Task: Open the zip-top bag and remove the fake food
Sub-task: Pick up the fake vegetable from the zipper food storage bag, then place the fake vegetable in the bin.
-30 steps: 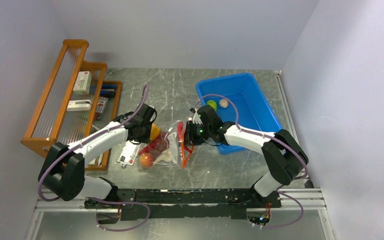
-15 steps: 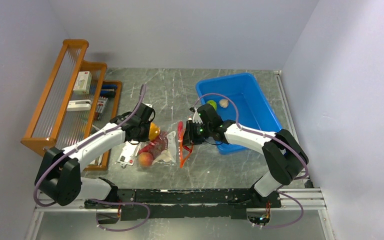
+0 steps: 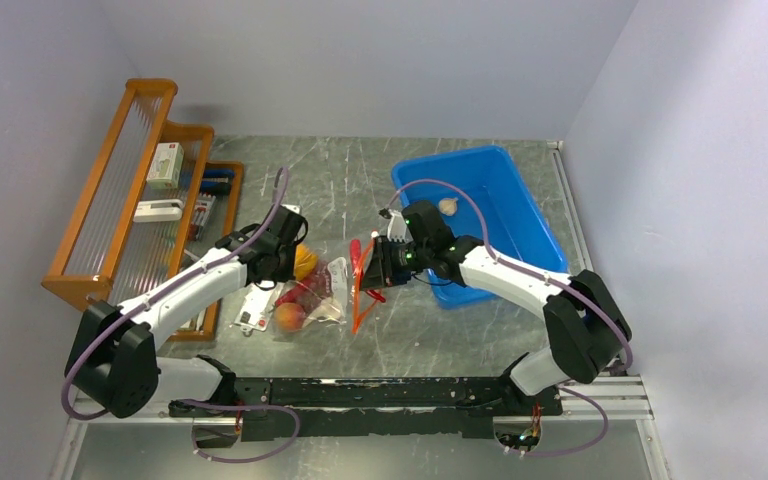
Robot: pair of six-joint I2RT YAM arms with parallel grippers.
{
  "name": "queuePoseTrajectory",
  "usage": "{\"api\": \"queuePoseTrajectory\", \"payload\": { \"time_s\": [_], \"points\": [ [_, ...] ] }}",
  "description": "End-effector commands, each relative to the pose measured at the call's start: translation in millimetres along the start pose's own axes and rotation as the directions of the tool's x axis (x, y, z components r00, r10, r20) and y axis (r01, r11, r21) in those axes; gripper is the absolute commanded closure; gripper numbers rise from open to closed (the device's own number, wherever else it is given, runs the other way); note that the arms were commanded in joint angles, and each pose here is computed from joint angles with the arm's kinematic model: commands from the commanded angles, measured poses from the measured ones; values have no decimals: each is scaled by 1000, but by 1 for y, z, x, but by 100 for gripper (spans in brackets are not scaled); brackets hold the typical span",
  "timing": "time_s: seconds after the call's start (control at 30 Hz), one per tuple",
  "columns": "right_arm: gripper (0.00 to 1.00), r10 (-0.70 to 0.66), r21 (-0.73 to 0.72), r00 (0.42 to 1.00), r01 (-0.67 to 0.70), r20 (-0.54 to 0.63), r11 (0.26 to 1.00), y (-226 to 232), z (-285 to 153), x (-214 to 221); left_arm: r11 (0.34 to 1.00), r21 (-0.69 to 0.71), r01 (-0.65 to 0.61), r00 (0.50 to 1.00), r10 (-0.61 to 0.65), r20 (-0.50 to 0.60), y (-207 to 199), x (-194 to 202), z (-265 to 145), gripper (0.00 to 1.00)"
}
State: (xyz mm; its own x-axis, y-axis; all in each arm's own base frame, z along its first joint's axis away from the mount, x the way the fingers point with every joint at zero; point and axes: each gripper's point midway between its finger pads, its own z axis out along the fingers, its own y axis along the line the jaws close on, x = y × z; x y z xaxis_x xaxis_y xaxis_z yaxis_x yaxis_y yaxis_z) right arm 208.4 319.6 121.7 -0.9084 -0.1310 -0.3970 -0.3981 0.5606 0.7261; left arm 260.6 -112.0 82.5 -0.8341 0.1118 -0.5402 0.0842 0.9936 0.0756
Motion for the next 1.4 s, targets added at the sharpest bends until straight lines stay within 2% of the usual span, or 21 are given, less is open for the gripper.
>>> {"api": "queuePoseTrajectory", "payload": {
  "time_s": [0.0,0.17,0.23,0.4,0.57,0.7,0.8,0.87,0.93,1.03,1.13,1.23,1.33,1.37],
  "points": [
    [79,-85,-13,995,84,-55,996,7,-10,1,1000,-20,23,998,-22,57,5,-14,-10,93],
    [78,-128,16,982,131,-142,991,-1,-17,15,1000,-17,22,998,-21,56,4,-14,-10,93],
    [78,-133,67,982,143,-133,987,-7,-23,15,999,-23,22,998,-21,62,6,-15,-10,93],
    [78,-168,78,978,179,-123,981,-5,-32,16,1000,-20,23,998,-22,67,5,-16,-11,93],
    [80,-188,10,982,188,-2,982,16,-38,3,1000,-13,20,998,-19,65,4,-16,-10,93],
    [82,-180,14,980,180,85,984,24,-44,-10,1000,-8,24,997,-23,72,4,-16,-12,93],
    [83,-210,-66,961,225,179,972,47,-52,-22,1000,3,27,996,-27,83,3,-18,-14,93],
    [83,-230,-86,955,249,188,965,54,-56,-24,1000,3,27,996,-27,84,3,-18,-14,93],
    [84,-249,-32,956,257,158,966,46,-57,-24,1000,-1,27,996,-27,81,4,-18,-14,93],
    [88,-235,191,956,201,173,961,16,-68,-36,1000,12,24,997,-25,78,1,-18,-14,93],
    [88,-280,292,905,186,322,938,11,-93,-56,999,37,19,997,-22,70,-4,-17,-14,93],
    [88,-326,361,808,153,491,920,16,-128,-78,999,38,30,998,-32,59,-4,-15,-16,91],
    [88,-296,479,714,-63,635,876,-4,-174,-93,995,88,38,997,-44,58,-11,-13,-19,75],
    [88,-311,499,681,-92,663,862,-7,-186,-95,995,91,43,997,-48,63,-11,-14,-20,65]
  ]
}}
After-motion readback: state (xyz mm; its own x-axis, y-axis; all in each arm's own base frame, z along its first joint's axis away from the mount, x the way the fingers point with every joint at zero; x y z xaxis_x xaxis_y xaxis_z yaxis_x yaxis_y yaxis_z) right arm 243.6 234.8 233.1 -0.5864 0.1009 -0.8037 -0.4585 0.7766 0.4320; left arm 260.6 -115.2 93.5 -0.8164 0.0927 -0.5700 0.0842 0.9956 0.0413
